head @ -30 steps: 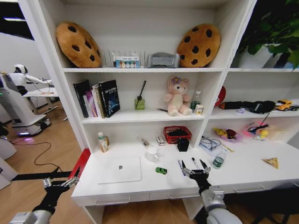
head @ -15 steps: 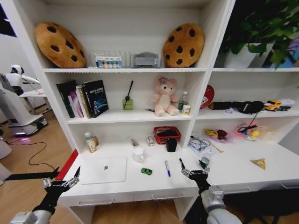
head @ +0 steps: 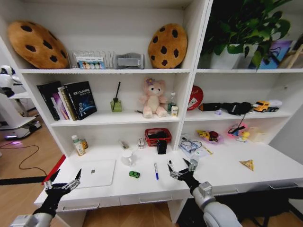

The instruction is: Organize the objects on the table.

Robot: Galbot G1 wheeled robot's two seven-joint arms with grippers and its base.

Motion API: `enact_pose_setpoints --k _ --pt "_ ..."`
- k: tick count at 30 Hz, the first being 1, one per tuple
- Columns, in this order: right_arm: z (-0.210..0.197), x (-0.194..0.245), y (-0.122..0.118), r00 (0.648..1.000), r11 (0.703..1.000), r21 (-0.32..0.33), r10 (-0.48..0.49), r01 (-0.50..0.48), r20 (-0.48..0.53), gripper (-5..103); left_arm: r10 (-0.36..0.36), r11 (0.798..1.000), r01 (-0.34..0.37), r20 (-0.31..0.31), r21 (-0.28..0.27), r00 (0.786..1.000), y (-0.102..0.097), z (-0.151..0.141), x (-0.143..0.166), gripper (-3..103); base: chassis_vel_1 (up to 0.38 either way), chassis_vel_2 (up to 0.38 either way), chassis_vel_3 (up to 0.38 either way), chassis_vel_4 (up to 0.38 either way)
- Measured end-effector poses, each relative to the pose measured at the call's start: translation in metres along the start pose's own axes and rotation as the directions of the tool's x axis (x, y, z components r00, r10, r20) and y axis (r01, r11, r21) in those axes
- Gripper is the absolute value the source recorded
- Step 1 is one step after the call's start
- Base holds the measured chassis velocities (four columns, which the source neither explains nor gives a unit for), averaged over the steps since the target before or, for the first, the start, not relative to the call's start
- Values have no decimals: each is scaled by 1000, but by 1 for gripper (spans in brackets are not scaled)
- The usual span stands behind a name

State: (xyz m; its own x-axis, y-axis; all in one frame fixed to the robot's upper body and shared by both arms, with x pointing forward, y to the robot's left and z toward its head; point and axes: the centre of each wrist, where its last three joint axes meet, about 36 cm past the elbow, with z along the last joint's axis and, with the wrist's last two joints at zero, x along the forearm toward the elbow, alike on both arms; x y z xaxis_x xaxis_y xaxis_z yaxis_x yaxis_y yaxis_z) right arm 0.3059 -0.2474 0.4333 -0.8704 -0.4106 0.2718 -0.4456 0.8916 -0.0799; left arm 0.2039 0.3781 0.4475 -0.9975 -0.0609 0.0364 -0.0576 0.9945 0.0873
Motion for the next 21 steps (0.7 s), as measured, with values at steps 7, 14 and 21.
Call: enact_pose_setpoints --k 7,14,21 --pt "-4 -32 -4 964 978 -7 -206 208 -168 100 0 1000 0 0 0 1000 0 0 0 100 8 12 -1 -4" --pt "-17 -99 -25 921 934 76 -328 350 -210 100 0 1000 0 0 0 1000 0 0 0 100 0 0 0 0" --pt "-43 -138 -25 829 865 15 -476 502 -294 100 0 1000 0 0 0 1000 0 0 0 100 0 0 0 0"
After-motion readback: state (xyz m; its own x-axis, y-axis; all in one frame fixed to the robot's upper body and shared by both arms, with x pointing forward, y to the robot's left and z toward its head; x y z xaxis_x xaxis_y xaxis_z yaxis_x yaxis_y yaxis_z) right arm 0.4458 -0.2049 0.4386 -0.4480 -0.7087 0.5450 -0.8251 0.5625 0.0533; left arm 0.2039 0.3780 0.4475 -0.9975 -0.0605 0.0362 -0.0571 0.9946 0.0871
